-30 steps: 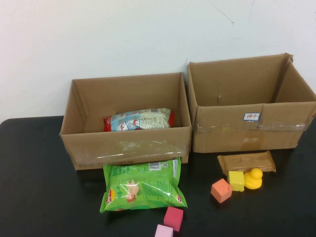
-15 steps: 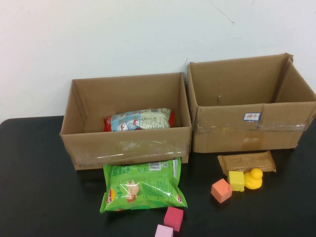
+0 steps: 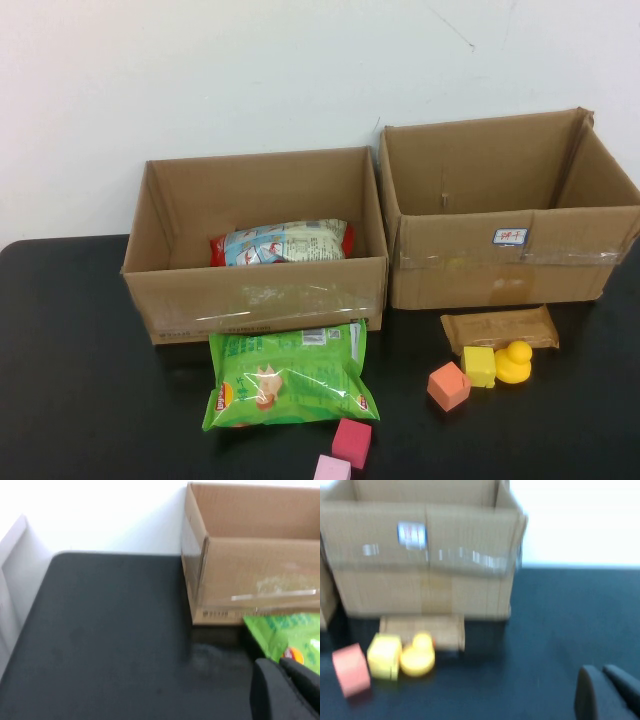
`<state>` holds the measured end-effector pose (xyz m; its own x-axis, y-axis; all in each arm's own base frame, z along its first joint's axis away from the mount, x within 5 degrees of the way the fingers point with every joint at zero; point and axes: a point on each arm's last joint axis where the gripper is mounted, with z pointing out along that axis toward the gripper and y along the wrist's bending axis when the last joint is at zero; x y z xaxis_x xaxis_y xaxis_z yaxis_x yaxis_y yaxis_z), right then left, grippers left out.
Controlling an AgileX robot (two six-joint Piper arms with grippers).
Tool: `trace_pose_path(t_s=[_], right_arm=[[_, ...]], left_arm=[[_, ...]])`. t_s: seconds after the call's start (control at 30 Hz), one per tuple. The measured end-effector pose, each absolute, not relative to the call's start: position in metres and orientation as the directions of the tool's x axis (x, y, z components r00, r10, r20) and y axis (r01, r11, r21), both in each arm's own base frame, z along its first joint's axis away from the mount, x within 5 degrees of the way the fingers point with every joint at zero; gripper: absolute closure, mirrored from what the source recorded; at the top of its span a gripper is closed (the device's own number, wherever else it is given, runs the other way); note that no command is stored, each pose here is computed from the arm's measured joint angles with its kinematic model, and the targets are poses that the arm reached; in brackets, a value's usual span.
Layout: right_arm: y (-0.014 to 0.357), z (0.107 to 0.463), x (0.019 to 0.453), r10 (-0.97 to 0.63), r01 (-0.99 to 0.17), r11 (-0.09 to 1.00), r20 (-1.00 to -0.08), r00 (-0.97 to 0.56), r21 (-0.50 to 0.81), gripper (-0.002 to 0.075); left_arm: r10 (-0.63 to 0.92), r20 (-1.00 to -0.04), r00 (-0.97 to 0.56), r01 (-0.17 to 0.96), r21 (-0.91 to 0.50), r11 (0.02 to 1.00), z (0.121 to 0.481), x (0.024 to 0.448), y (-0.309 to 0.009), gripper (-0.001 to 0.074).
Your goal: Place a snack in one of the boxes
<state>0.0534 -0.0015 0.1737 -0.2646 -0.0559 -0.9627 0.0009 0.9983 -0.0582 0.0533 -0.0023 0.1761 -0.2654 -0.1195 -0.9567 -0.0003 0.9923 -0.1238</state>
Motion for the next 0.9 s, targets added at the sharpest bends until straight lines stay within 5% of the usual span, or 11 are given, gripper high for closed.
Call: trace_pose_path(t_s=[0.27,0.5,0.77,0.9], right_arm=[[0.0,0.203,0.057,-0.059,0.004,0.998,-0.997,0.056,-0.059,0.0727],[0.001,0.229,0.051,-0.036,0.0,0.999,-0.937,0.346,-0.039,0.0727],[0.001,0.238,0.047,0.109,-0.059,0.994,-0.891,0.441,0.093,0.0727],[0.001,0.242,0.048,0.188,-0.085,0.982,-0.9,0.393,0.168,0.0727]], left_arm=[[-0.129,-0.987,0.1,0.03,-0.126,0.992,0.208,0.056,-0.001,0.0736],[-0.139,-0.864,0.484,0.066,-0.122,0.99,0.243,0.045,0.001,0.0736],[-0.317,-0.715,0.624,0.198,-0.247,0.948,0.258,0.035,0.002,0.0736],[-0.307,-0.75,0.585,0.203,-0.232,0.951,0.264,0.035,-0.001,0.0736]])
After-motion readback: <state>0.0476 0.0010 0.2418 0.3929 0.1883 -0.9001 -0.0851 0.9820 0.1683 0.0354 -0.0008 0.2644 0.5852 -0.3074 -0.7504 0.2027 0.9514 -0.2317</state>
